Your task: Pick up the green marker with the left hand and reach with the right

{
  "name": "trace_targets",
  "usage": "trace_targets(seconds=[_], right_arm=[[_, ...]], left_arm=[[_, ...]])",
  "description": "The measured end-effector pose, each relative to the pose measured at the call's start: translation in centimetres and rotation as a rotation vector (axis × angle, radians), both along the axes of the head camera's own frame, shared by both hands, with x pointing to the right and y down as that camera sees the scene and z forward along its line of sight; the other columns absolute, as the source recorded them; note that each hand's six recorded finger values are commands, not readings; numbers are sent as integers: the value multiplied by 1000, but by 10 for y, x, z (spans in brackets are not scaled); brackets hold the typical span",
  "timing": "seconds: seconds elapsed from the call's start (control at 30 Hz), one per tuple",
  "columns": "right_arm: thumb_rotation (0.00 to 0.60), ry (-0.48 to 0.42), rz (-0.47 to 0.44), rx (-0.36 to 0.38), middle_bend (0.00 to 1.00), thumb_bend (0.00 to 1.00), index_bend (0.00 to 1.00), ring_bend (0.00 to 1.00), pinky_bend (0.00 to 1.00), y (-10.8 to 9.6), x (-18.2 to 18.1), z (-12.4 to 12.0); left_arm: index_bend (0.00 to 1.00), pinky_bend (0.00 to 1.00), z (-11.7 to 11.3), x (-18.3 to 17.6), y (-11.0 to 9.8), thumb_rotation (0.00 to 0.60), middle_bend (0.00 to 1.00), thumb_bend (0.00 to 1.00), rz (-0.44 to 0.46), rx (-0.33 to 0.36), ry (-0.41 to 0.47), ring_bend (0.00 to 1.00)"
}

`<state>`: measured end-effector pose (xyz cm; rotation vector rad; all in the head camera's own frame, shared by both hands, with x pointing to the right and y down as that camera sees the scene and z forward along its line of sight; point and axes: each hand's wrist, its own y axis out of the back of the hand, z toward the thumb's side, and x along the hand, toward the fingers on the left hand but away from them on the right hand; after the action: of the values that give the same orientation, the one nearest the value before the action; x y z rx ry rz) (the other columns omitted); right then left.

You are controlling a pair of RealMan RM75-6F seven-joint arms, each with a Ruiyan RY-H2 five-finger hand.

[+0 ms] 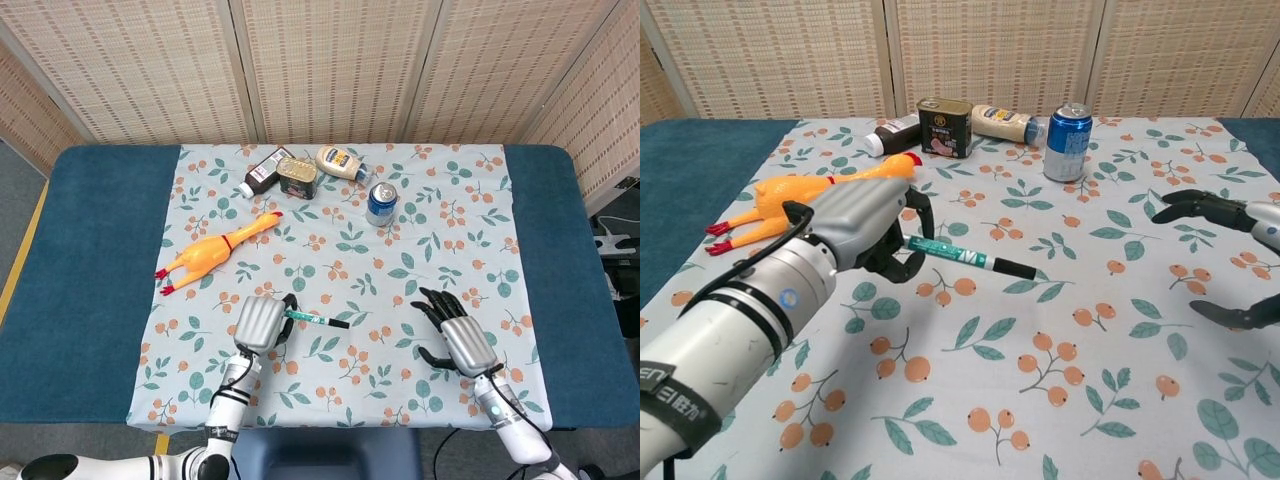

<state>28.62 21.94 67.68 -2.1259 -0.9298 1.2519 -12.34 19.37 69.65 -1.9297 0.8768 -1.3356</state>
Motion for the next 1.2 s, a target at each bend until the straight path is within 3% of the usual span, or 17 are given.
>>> trace_targets(seconds=[0.2, 0.37, 0.83, 1.2], right_arm=[[600, -122, 46, 19, 0, 206, 298, 0, 0, -1, -31, 5], [600, -170, 85, 69, 0, 206, 331, 0, 0, -13, -54, 9], [600, -181, 97, 33, 0, 206, 387, 0, 0, -14, -88, 17], [600, -211, 140, 118, 32, 206, 525, 0, 0, -22, -95, 14]], left_arm=[[770, 1000, -1, 2, 3, 600, 1000, 433, -34, -82, 37, 1000], [769, 1000, -5, 6, 1, 600, 1000, 431, -43, -93, 46, 1000], [769, 1000, -9, 19, -8, 600, 1000, 427, -133, -188, 129, 1000], [769, 1000, -11, 28, -6, 600, 1000, 426, -133, -227, 153, 1000]])
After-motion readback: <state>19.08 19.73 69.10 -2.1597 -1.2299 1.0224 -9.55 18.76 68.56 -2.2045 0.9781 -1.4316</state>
